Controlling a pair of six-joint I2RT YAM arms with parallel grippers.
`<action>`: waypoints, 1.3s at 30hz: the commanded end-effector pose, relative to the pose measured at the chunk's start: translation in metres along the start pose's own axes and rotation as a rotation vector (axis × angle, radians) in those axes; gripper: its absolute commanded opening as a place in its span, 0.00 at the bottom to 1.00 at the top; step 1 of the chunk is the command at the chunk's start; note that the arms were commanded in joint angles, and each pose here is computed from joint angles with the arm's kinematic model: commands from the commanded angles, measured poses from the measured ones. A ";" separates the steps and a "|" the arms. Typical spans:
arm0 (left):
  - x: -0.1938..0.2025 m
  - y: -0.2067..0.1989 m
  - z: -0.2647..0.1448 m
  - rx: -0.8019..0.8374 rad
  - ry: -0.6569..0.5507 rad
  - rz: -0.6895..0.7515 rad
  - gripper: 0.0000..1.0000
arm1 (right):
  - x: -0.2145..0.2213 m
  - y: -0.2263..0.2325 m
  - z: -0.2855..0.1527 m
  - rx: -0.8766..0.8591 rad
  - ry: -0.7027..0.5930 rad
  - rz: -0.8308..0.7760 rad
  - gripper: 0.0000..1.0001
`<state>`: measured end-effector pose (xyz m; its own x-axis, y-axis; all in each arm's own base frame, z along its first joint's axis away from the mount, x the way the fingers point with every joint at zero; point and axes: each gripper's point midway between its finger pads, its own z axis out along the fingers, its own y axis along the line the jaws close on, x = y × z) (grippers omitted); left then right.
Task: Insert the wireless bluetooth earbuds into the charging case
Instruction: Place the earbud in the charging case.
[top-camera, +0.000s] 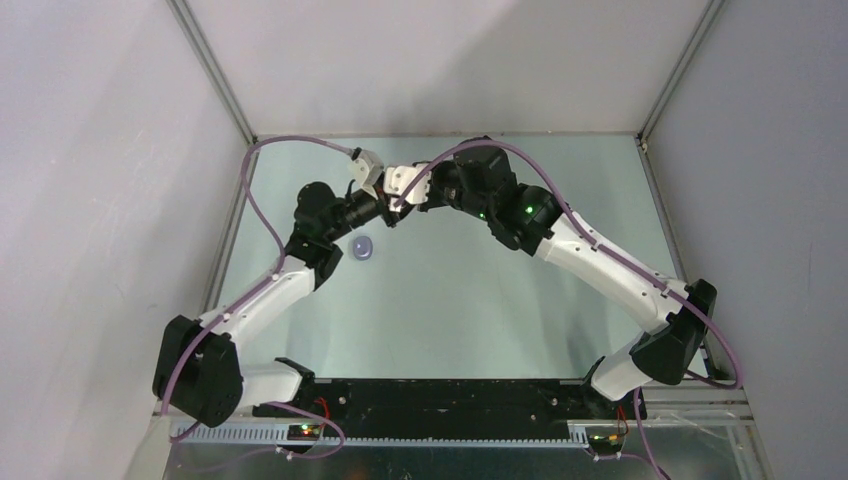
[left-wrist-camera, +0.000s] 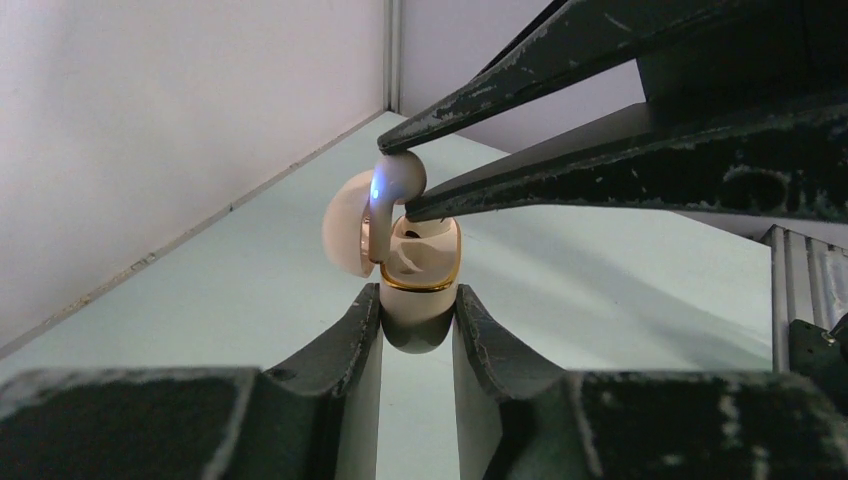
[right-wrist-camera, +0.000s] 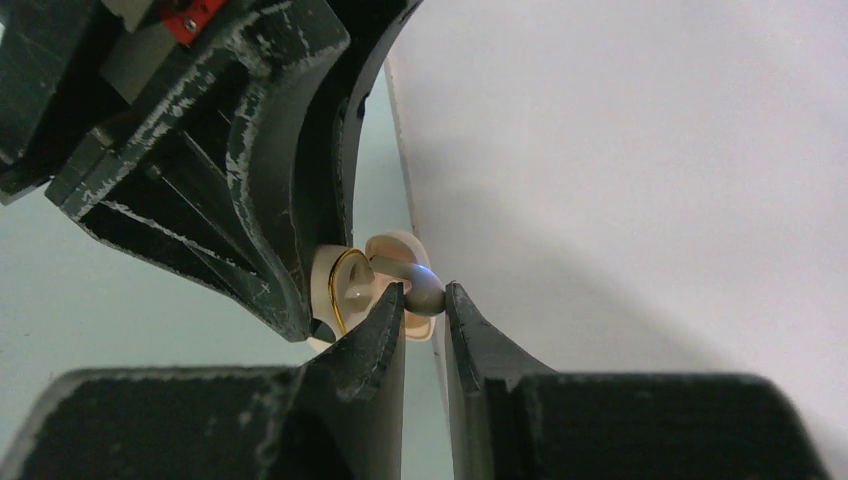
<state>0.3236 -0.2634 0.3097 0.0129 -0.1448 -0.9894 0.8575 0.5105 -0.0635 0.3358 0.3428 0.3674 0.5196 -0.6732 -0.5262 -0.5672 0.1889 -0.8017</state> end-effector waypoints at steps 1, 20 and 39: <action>-0.043 -0.008 0.007 0.040 -0.103 0.054 0.00 | -0.019 -0.014 -0.009 0.046 -0.065 -0.029 0.00; -0.040 -0.002 0.008 0.020 -0.098 0.039 0.00 | -0.015 -0.027 -0.021 0.073 -0.062 -0.018 0.00; -0.041 -0.002 0.008 0.022 -0.099 0.051 0.00 | -0.019 -0.001 -0.012 -0.023 -0.088 -0.021 0.00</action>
<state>0.3250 -0.2654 0.3174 0.0203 -0.1619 -0.9866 0.8618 0.5030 -0.0648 0.3256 0.3410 0.3768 0.5683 -0.6370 -0.5209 -0.5660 0.1570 -0.8093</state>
